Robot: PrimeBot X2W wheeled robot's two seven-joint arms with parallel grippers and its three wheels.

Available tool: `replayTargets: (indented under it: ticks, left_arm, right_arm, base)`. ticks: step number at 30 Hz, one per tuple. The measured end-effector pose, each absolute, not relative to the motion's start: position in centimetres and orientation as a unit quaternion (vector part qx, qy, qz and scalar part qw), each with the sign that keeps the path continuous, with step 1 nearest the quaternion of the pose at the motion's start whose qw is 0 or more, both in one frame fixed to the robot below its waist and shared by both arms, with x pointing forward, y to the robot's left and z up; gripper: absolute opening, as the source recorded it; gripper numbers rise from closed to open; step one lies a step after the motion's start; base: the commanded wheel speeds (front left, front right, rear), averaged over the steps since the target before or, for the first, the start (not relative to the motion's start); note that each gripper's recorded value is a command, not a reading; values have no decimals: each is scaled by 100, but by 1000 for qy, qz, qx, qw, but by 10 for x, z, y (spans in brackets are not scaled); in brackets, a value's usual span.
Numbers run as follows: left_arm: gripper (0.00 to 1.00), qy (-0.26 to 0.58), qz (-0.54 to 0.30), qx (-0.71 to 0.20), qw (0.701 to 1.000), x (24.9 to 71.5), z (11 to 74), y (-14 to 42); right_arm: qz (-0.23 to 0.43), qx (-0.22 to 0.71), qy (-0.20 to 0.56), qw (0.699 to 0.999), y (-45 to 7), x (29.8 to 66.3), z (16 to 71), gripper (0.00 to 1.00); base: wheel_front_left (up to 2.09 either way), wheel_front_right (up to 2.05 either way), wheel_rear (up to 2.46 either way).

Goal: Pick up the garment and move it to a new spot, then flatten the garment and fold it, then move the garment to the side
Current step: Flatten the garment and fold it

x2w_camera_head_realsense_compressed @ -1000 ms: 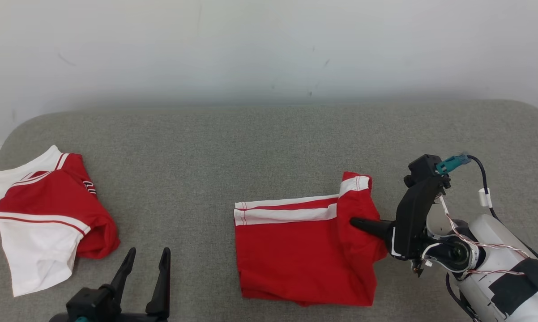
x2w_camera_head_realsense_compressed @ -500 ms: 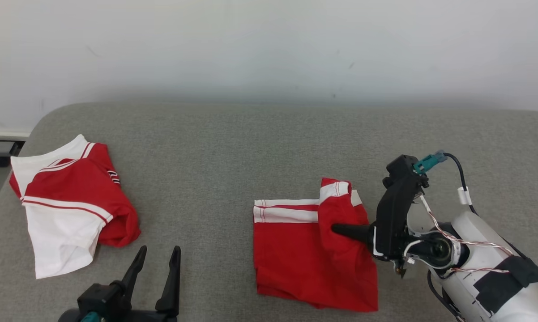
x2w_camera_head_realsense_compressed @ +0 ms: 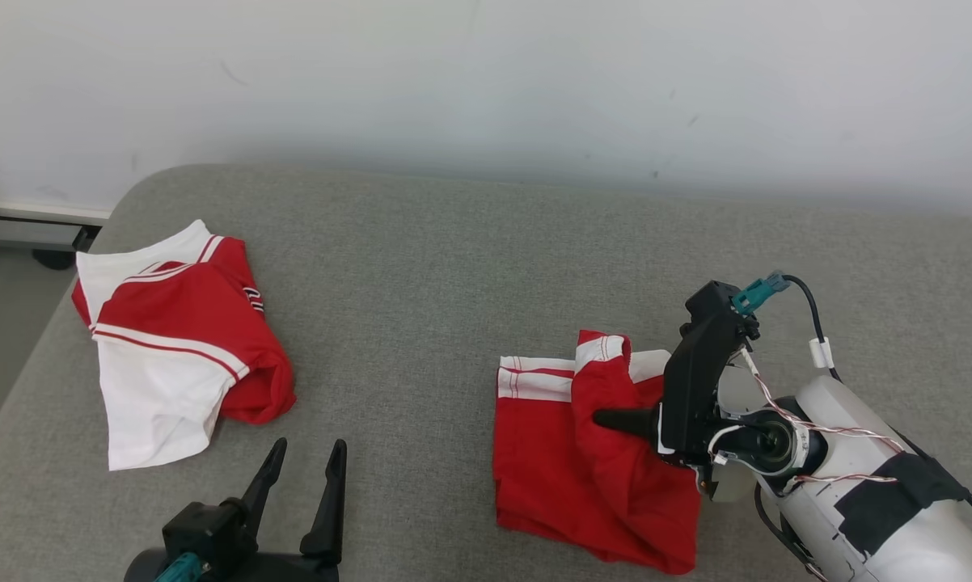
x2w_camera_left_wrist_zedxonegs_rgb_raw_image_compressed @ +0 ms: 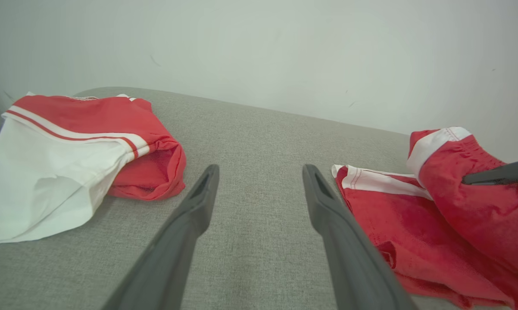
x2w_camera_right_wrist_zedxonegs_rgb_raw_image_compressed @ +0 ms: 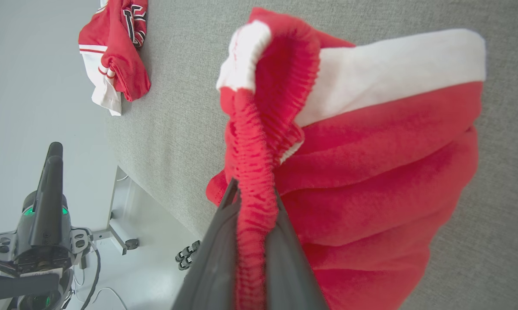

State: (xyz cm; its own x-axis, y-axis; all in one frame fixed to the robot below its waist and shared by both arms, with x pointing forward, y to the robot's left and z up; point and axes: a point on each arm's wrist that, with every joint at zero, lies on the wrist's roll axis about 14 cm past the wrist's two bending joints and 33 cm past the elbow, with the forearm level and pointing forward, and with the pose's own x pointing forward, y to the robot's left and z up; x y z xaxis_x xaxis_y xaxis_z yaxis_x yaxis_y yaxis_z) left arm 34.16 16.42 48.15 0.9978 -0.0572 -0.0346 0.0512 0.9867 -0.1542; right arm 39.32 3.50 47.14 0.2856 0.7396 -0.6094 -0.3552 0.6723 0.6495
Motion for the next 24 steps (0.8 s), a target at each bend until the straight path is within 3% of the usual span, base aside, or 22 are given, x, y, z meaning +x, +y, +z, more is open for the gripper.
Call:
replayTargets:
  ticks: [8, 9, 10, 11, 18, 24]
  left_arm:
    - [100, 26, -15, -77, 997, 339, 477, 171]
    - [100, 26, -14, -77, 997, 338, 477, 172]
    - [100, 27, -13, -76, 997, 338, 476, 172]
    - [100, 27, -12, -76, 997, 338, 476, 173]
    - [100, 32, -3, -75, 997, 337, 473, 179]
    - [100, 44, -5, -73, 996, 331, 464, 180]
  right_arm:
    - [348, 187, 505, 767, 44, 389, 461, 0]
    - [347, 185, 507, 767, 44, 389, 459, 14]
    - [346, 183, 508, 767, 44, 388, 458, 73]
    - [346, 181, 508, 768, 44, 389, 458, 100]
    - [337, 193, 491, 780, 41, 398, 468, 100]
    - [332, 212, 438, 808, 27, 413, 490, 100]
  base:
    - [0, 0, 0]
    - [0, 0, 0]
    - [0, 0, 0]
    - [0, 0, 0]
    - [0, 0, 0]
    - [0, 0, 0]
